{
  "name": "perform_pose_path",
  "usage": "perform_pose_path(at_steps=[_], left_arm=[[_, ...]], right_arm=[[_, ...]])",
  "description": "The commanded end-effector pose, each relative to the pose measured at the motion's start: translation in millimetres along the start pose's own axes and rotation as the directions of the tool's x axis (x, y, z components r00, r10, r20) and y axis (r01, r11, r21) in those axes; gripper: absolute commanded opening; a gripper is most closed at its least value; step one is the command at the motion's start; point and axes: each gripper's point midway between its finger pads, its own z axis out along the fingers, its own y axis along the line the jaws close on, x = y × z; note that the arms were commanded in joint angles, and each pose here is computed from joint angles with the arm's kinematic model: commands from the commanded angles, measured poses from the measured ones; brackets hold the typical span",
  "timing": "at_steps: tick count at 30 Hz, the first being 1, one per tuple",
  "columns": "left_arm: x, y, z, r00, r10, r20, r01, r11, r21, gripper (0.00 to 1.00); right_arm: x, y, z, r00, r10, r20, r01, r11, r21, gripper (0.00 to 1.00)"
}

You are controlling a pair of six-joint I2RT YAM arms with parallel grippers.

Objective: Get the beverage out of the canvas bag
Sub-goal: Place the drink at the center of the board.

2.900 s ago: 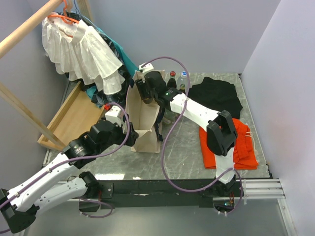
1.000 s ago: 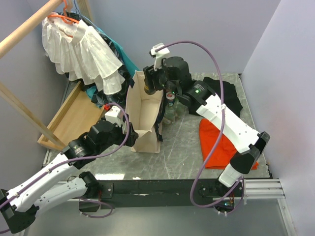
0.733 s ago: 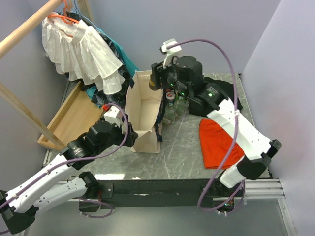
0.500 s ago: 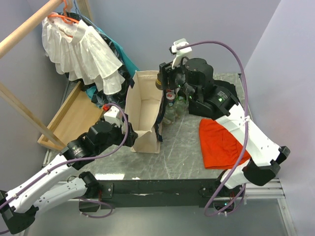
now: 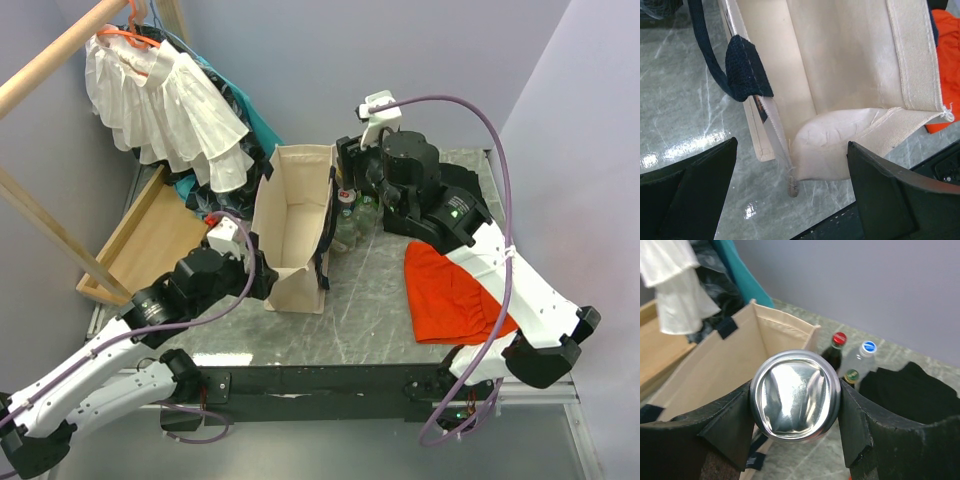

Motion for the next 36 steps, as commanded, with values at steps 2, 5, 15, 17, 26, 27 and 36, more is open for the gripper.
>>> perform_pose_path(at_steps=[2, 5, 15, 17, 26, 27, 36], left_arm=[[-11, -1, -13, 0.999, -0.008, 0.042, 0.008, 1.000, 0.012, 0.96], [-15, 0, -18, 0.998, -0.018, 0.064, 0.017, 1.000, 0.011, 0.96], [-35, 13, -37, 0.984, -0.058, 0.171, 0.064, 0.997, -0.031, 0.96], [-40, 15, -44, 0.976, -0.071, 0.206, 0.079, 0.996, -0.031, 0.96], [-57, 38, -75, 0.928, -0.148, 0.342, 0.183, 0.981, -0.071, 0.96], [-58, 42, -77, 0.922, -0.154, 0.354, 0.196, 0.977, -0.085, 0.96], [-56, 44, -78, 0.921, -0.162, 0.354, 0.205, 0.975, -0.089, 0.96]], right_arm=[[-36, -34, -24, 0.986, 0.045, 0.158, -0.065, 0.991, 0.120, 0.00], [-28, -43, -25, 0.987, 0.056, 0.149, -0.077, 0.987, 0.138, 0.00], [11, -65, -19, 0.990, 0.115, 0.085, -0.129, 0.975, 0.183, 0.00], [23, -67, -16, 0.990, 0.126, 0.067, -0.137, 0.972, 0.192, 0.00], [60, -76, -7, 0.986, 0.166, 0.017, -0.166, 0.961, 0.222, 0.00], [64, -75, -6, 0.985, 0.170, 0.013, -0.169, 0.961, 0.220, 0.00], [93, -71, -4, 0.976, 0.219, 0.008, -0.216, 0.952, 0.216, 0.00]])
